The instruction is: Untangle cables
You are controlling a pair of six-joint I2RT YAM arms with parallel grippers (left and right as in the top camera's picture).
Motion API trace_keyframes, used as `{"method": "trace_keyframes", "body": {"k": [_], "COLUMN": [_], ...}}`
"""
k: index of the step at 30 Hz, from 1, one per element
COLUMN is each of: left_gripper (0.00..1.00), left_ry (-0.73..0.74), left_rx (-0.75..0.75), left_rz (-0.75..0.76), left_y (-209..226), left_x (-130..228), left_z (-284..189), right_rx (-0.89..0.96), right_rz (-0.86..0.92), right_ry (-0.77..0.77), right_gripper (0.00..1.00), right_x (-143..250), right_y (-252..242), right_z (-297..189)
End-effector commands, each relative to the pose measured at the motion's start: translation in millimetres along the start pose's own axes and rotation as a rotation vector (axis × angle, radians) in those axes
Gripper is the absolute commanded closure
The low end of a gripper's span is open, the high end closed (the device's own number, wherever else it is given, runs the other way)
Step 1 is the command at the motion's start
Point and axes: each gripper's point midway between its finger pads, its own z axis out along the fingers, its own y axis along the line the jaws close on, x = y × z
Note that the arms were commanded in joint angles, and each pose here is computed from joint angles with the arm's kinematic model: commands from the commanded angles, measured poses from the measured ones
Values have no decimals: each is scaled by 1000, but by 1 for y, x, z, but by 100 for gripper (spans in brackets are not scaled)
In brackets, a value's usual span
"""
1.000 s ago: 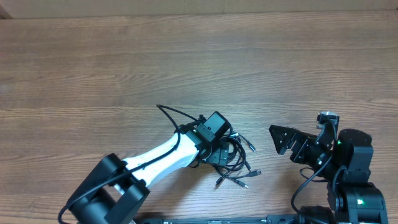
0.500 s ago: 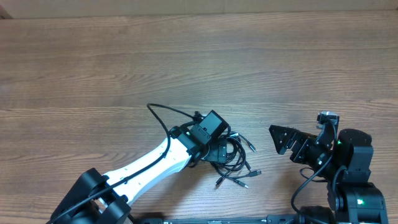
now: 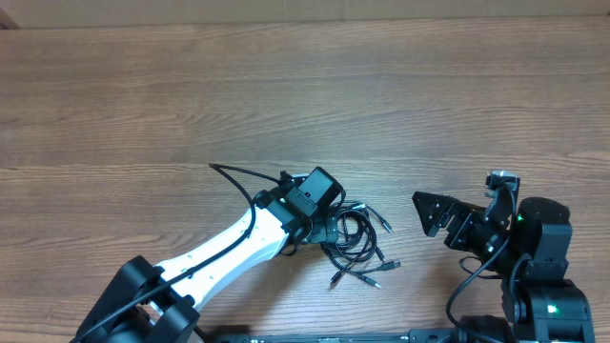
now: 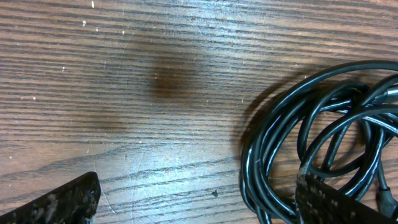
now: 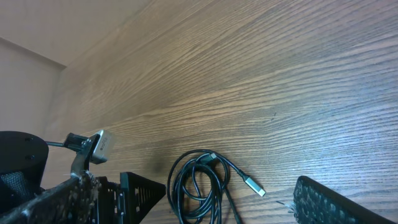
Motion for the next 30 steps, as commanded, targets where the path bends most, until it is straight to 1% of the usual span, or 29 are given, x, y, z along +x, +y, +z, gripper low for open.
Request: {"method": "trace_keyframes", "body": {"k": [1, 3, 6, 11, 15, 18, 22, 30], "left_gripper": [2, 3, 9, 8, 8, 10, 10, 20], "left_ry": [-2, -2, 14, 65, 115, 134, 151, 168], "left_rx": [-11, -11, -17, -43, -2, 37, 21, 3], "left_rz": [-9, -9, -8, -4, 0, 42, 45, 69], "left_y": [3, 3, 4, 6, -5, -15, -12, -8], "left_x": [2, 2, 5, 13, 20, 23, 27, 32], "left_z": [0, 1, 5, 22, 37, 45, 49, 50], "right_rx": [-3, -3, -3, -4, -3, -4, -3, -3], "right_rz": [-9, -9, -9, -9, -9, -9, -9, -9], "right_ry": [-19, -19, -19, -20, -19, -20, -19, -19], "right_gripper": [0, 0, 0, 0, 0, 0, 0, 0], "right_x": [-6, -6, -6, -6, -6, -6, -6, -6], "right_y": [4, 4, 4, 4, 4, 4, 4, 4], "right_z": [-3, -3, -3, -3, -3, -3, -3, -3]}}
